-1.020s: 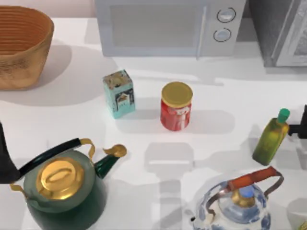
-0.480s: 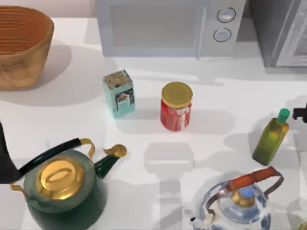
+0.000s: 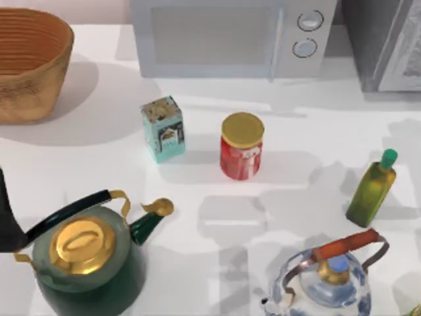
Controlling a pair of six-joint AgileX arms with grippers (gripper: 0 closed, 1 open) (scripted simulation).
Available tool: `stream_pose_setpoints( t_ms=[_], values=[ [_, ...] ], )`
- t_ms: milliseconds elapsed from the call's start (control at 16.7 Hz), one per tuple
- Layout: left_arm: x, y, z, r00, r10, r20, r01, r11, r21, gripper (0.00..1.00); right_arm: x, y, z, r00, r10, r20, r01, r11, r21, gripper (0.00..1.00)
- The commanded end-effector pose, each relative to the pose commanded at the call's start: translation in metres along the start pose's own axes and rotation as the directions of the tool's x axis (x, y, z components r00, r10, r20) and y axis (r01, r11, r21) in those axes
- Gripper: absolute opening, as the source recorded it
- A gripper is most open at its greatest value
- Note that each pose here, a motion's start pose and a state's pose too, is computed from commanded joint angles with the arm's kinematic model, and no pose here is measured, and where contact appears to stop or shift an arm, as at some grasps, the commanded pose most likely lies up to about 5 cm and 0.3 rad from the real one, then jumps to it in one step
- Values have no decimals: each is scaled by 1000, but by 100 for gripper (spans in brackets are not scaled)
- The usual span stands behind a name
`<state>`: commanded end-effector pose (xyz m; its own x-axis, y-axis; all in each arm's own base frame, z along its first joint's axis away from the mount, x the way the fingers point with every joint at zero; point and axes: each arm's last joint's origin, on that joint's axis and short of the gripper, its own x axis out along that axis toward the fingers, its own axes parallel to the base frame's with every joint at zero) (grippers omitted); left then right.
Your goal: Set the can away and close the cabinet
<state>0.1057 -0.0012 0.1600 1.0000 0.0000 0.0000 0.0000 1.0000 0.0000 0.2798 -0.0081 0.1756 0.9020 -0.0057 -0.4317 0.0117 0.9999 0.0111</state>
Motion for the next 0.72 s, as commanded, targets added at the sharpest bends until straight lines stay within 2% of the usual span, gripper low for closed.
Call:
stream_pose_setpoints(
  t_ms=[240, 540, 720],
  values=[
    [0, 0, 0, 1000, 0, 0, 0, 1000, 0, 100, -17, 0, 27, 999, -2, 51, 2, 1000, -8, 0],
    [0, 0, 0, 1000, 0, 0, 0, 1000, 0, 100, -17, 0, 26, 999, -2, 48, 2, 1000, -5, 0],
    [0, 0, 0, 1000, 0, 0, 0, 1000, 0, 100, -29, 0, 25, 998, -5, 64, 5, 1000, 0, 0]
  ],
)
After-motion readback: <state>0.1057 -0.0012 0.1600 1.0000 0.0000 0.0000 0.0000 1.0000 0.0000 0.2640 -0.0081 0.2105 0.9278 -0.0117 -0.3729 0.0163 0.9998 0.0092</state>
